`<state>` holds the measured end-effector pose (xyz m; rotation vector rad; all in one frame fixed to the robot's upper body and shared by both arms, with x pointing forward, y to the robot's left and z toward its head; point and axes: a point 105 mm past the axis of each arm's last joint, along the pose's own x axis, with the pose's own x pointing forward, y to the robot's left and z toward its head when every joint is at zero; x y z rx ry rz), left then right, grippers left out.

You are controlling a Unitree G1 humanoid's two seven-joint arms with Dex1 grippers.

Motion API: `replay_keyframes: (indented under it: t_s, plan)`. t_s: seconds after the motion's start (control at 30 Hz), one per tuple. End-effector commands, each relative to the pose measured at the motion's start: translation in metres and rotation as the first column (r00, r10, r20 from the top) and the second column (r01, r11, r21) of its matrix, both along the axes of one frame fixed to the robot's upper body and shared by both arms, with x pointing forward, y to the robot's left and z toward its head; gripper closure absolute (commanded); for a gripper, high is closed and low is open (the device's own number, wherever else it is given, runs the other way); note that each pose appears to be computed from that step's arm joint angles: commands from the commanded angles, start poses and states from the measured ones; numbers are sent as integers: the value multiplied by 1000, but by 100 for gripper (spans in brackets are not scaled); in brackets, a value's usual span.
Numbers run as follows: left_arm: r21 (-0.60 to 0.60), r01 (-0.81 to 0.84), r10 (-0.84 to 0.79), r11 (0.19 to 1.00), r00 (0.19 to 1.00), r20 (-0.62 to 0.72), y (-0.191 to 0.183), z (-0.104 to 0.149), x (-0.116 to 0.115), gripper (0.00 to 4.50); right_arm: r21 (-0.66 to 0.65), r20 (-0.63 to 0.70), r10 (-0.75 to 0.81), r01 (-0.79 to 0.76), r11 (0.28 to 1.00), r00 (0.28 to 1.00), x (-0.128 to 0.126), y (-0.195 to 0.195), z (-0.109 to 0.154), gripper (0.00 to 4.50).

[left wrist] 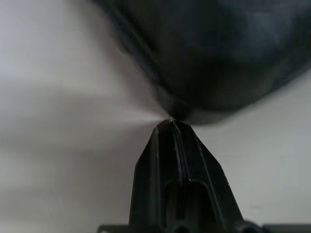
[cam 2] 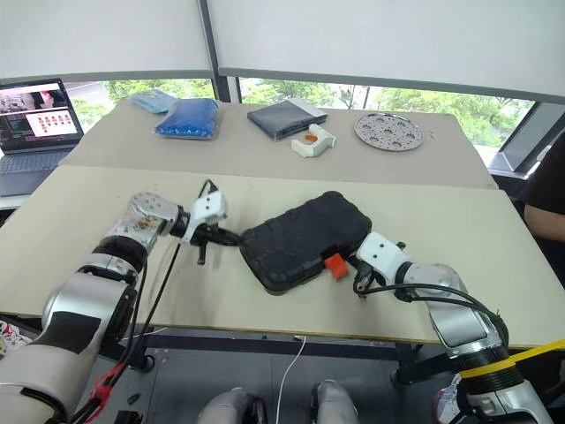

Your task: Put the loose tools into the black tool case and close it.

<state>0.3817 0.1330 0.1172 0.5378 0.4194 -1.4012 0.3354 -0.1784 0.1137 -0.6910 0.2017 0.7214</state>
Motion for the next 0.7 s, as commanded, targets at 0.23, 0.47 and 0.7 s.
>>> replay_keyframes:
  t_s: [0.23,0.47,0.7]
  plan:
    - [-387,11,7,922,999,45,-28,106,-4,446,123,73,-27,18,992,997,-34,-8,51,450]
    - [-498,-159,206,852,978,40,-93,76,18,446,260,33,-87,75,963,996,-41,10,49,450]
    - [-283,-130,168,950,979,114,-104,10,10,446,280,-12,-115,114,953,993,-44,22,29,450]
